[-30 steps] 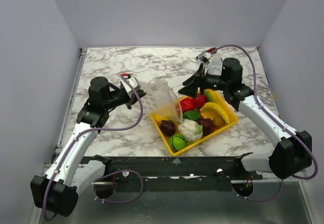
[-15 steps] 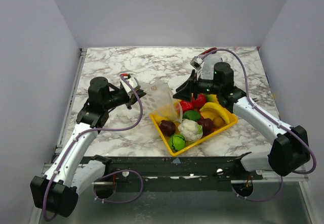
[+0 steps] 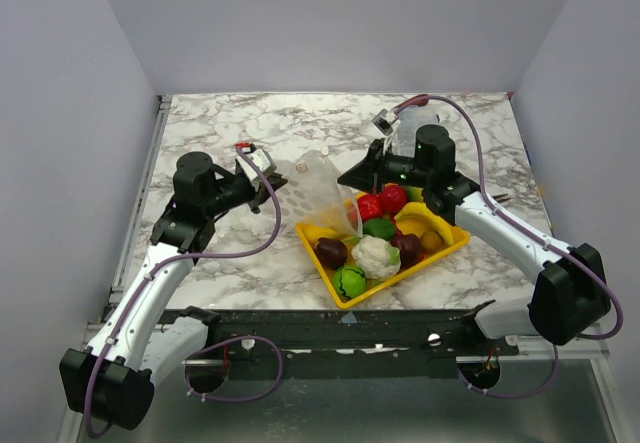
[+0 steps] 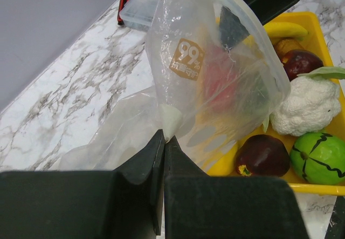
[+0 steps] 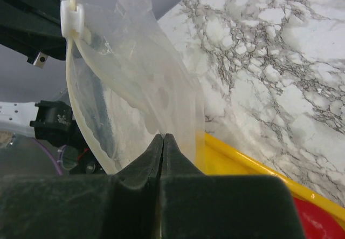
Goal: Place the food in the zip-top bag and seal the zipper
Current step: Open the zipper of the food storage bag.
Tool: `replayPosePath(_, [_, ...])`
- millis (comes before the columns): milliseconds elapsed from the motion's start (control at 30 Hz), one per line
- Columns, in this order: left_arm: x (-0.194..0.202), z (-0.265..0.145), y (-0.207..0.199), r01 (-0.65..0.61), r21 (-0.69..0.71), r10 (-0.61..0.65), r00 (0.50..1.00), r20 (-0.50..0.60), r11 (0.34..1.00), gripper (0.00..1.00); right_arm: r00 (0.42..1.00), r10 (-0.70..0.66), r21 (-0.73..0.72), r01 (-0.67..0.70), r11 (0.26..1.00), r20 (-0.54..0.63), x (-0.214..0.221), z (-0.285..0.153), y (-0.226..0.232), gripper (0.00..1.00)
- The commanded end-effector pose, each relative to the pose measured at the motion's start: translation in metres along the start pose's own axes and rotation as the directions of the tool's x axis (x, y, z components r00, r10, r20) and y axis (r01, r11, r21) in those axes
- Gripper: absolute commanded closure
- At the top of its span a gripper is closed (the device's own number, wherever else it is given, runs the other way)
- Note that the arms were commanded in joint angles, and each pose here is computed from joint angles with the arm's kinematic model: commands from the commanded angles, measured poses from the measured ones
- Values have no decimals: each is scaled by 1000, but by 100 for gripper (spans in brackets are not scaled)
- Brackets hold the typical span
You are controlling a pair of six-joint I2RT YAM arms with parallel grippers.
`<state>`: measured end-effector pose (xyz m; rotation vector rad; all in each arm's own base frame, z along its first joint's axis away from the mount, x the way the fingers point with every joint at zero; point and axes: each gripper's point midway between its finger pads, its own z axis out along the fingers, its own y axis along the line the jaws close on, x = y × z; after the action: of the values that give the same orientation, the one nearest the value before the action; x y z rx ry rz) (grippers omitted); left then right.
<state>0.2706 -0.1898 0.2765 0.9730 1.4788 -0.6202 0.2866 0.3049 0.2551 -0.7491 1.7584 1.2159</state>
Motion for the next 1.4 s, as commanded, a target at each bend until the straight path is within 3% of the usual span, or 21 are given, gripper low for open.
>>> replayPosePath(0, [-5, -2, 8, -12, -62, 13, 1000, 15, 998, 100, 997, 62, 37, -63, 997, 45, -5, 6, -8, 99])
replayPosePath(100, [-8, -3, 18, -1, -114, 3, 1000, 14, 994, 97, 993, 94, 65, -98, 993, 73, -11, 7, -11, 99])
replayPosePath(200, [-14, -11, 47, 92, -288, -95, 995, 2, 953, 48, 973, 178, 140, -198, 970, 146, -27, 7, -22, 99])
replayPosePath(267, [-21, -21, 63, 177, -398, -191, 982, 5, 900, 31, 938, 264, 183, -306, 934, 223, -38, 6, -31, 99])
replayPosePath(367, [-26, -33, 74, 305, -499, -337, 941, 27, 811, 25, 856, 401, 195, -476, 858, 324, -45, 8, -43, 99])
replayPosePath(433, [-24, -41, 76, 414, -555, -464, 884, 55, 722, 20, 811, 472, 168, -548, 819, 345, -49, 16, -45, 99])
replayPosePath(600, [-22, -32, 46, 562, -476, -643, 765, -11, 677, 20, 754, 548, 110, -618, 778, 363, -60, 40, -36, 99])
replayPosePath(700, [-19, -23, 34, 596, -429, -674, 738, -42, 679, 20, 732, 566, 79, -635, 768, 379, -63, 50, -29, 99])
replayPosePath(1067, [-1, -9, 30, 415, -527, -563, 813, -152, 742, 27, 676, 613, 1, -672, 741, 409, -68, 65, -8, 99])
replayPosePath(1167, [6, -10, 38, 362, -571, -541, 822, -178, 737, 41, 666, 630, -15, -683, 731, 400, -67, 68, -5, 99])
replayPosePath(1367, [7, -6, 50, 300, -596, -507, 835, -213, 745, 57, 642, 667, -51, -705, 708, 378, -62, 72, 2, 99])
